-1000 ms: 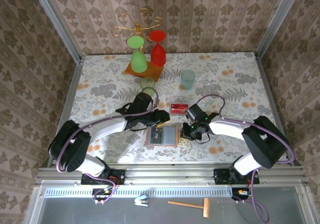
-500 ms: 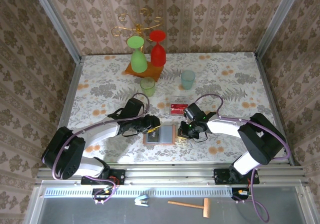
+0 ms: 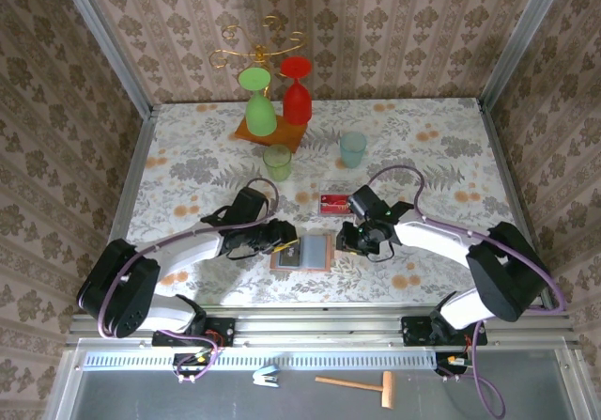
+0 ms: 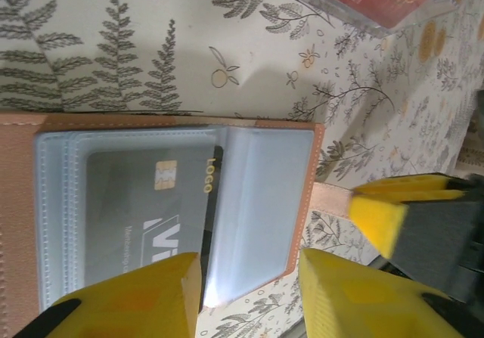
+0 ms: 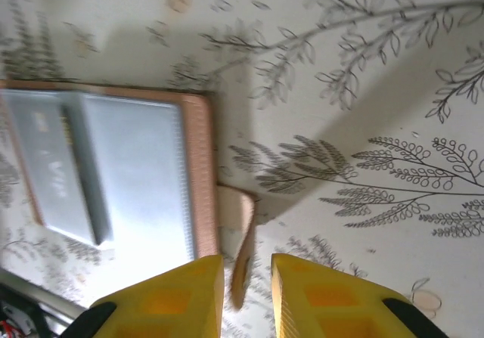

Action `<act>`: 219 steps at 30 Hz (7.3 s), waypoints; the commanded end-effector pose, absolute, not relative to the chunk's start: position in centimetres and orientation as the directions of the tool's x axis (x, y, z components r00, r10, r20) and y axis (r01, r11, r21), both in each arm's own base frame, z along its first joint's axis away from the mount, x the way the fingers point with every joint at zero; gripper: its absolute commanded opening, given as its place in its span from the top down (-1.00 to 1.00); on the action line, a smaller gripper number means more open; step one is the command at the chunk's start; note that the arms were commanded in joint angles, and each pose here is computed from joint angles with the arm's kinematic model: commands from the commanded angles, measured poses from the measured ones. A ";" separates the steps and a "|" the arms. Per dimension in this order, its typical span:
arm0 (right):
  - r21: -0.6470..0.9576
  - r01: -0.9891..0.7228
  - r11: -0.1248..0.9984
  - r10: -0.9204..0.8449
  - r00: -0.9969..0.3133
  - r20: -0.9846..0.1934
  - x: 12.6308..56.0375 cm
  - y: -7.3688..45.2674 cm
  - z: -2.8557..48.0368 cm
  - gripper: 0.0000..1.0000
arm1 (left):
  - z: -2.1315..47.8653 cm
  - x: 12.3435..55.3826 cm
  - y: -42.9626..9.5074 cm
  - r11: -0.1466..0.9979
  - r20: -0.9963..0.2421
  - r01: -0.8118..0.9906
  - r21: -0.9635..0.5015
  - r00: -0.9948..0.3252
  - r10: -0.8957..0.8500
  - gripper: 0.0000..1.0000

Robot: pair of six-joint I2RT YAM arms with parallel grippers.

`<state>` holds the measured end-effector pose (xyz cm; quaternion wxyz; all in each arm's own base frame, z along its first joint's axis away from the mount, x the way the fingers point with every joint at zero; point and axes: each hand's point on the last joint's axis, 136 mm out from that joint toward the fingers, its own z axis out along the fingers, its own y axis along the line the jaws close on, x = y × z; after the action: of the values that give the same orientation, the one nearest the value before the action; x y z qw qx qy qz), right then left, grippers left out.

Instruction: Take the credit cards out of the card holder

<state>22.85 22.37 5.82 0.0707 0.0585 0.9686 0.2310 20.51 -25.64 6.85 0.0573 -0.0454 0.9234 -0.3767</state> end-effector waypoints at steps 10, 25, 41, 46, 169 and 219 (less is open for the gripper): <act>0.567 0.025 0.823 0.122 -0.984 -0.134 23.5 27.4 10.0 0.53 | 5.2 20.0 -23.1 0.752 -0.087 -0.045 -0.658 -0.987 -0.135 0.26; 0.603 0.031 0.797 0.079 -0.995 -0.054 23.5 32.4 7.0 0.52 | 3.3 18.9 -22.5 0.753 -0.042 -0.074 -0.654 -0.990 -0.134 0.24; 0.618 0.038 0.785 0.062 -0.998 -0.017 23.7 33.8 5.2 0.53 | 4.9 19.3 -23.1 0.712 -0.056 -0.079 -0.698 -0.985 -0.165 0.25; 0.621 0.041 0.783 0.059 -0.998 -0.008 23.7 34.1 4.9 0.54 | 5.7 19.8 -23.5 0.705 -0.070 -0.063 -0.706 -0.985 -0.158 0.37; 0.645 0.088 0.759 0.099 -0.995 0.019 23.6 30.2 3.0 0.53 | 2.7 18.8 -24.8 0.768 -0.014 -0.065 -0.637 -0.995 -0.096 0.83; 0.701 0.124 0.703 0.118 -0.991 0.057 23.2 30.1 2.5 0.84 | 1.8 18.3 -24.5 0.778 0.003 -0.076 -0.623 -0.996 -0.094 0.88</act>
<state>23.71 31.11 2.89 -0.0011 0.0616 0.9182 0.3913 19.05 -25.06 2.80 0.0265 -0.0462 0.9363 -0.3472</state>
